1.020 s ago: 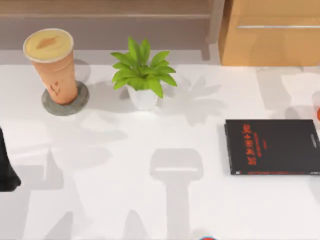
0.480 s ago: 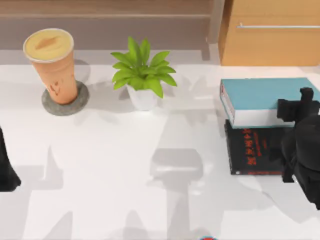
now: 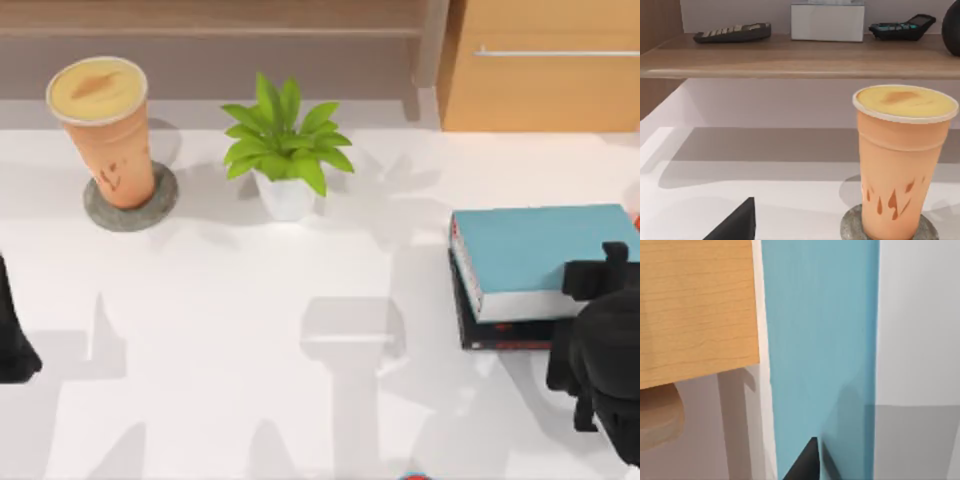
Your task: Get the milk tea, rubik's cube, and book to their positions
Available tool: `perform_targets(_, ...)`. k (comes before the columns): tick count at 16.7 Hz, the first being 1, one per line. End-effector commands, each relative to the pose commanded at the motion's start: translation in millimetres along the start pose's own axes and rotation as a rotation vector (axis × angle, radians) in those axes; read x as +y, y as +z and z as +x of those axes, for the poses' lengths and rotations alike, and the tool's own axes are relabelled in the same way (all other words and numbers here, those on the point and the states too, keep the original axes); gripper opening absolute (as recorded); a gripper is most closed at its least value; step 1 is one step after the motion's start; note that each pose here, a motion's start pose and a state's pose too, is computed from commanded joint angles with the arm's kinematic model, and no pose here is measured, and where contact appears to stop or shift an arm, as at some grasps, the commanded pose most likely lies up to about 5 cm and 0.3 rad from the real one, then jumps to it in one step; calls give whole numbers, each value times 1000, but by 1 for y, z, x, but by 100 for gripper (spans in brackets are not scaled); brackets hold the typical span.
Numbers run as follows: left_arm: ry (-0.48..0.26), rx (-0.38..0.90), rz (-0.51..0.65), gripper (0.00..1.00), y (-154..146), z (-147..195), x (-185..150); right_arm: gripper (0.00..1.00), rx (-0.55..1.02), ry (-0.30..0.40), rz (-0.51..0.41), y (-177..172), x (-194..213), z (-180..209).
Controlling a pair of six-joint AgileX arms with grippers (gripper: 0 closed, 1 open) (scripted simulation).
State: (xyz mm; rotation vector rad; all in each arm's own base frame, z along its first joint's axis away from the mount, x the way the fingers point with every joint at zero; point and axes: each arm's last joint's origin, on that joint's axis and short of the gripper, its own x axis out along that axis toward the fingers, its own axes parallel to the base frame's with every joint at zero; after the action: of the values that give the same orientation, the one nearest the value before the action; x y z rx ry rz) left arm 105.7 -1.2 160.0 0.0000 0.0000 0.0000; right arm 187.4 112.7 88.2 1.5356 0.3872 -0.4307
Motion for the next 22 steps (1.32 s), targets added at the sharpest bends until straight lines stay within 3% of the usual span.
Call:
perform_targets(9,0,0,0,100,0,0,0,0,0,0,0,0,1,5)
perform_targets(22,0,0,0,100,0,0,0,98,0,0,0,0,1,5)
